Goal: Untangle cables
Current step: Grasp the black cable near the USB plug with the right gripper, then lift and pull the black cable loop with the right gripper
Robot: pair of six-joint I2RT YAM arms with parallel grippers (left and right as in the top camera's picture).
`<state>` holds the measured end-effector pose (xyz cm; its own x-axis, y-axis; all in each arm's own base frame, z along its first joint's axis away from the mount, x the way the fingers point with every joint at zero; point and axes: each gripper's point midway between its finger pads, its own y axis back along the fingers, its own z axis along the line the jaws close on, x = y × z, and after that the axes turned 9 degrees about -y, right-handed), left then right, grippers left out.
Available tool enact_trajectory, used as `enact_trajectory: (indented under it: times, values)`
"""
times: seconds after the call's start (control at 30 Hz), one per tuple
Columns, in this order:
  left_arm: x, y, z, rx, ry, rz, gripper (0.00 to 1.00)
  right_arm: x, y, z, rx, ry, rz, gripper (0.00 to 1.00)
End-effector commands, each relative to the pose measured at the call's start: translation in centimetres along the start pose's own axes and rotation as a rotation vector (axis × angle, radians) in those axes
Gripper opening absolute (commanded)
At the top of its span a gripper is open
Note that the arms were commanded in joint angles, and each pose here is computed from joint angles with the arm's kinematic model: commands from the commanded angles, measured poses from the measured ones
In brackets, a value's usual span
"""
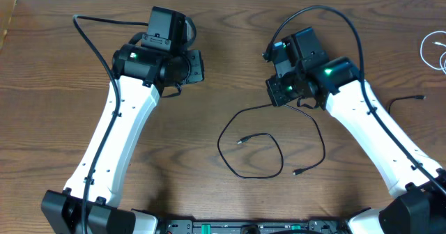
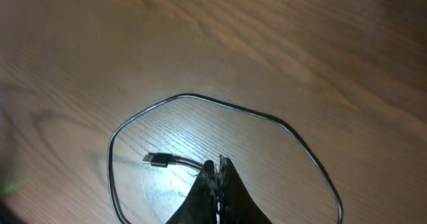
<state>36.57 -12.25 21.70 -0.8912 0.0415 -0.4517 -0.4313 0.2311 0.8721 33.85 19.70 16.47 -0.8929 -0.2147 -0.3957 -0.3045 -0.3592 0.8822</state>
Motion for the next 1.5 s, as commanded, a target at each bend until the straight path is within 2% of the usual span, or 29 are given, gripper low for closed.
enact_trajectory:
  times: [0.0,0.07,0.2,0.4,0.57,0.63,0.67,0.87,1.1,1.23,1.47]
  values:
    - [0.6,-0.6,-0.1,0.009,-0.033,0.023,0.13,1.3,-0.2,0.1,-0.013,0.048,0.054,0.01]
    - [0.5,-0.6,-0.2,0.010,-0.034,0.021,0.16,2.9,-1.0,0.1,-0.020,0.070,0.114,0.09]
    - [0.4,-0.6,-0.2,0.011,-0.034,0.016,0.17,6.6,-2.9,1.8,-0.143,0.242,0.226,0.31]
    - [0.4,-0.6,0.0,-0.003,-0.034,0.013,0.17,10.0,-6.3,3.1,-0.261,0.468,0.286,0.41]
    - [0.1,-0.6,1.2,-0.053,-0.027,0.003,0.17,11.5,-9.6,3.7,-0.283,0.633,0.286,0.40]
    - [0.1,-0.5,1.4,-0.056,-0.021,0.003,0.17,11.5,-10.5,3.7,-0.263,0.658,0.287,0.40]
    - [0.1,-0.5,1.5,-0.057,-0.019,0.002,0.21,11.6,-10.9,3.8,-0.258,0.666,0.287,0.40]
    - [-0.1,-0.5,2.2,-0.065,-0.004,0.000,0.22,12.9,-12.8,3.8,-0.273,0.743,0.331,0.39]
    - [-0.1,-0.4,2.4,-0.067,0.001,-0.001,0.23,13.8,-14.0,3.3,-0.280,0.751,0.368,0.39]
    - [-0.1,-0.4,2.4,-0.067,0.001,-0.002,0.24,14.1,-14.5,3.1,-0.281,0.747,0.379,0.35]
    - [-0.1,-0.4,2.4,-0.068,0.001,0.000,0.24,16.1,-16.1,2.2,-0.285,0.721,0.462,0.33]
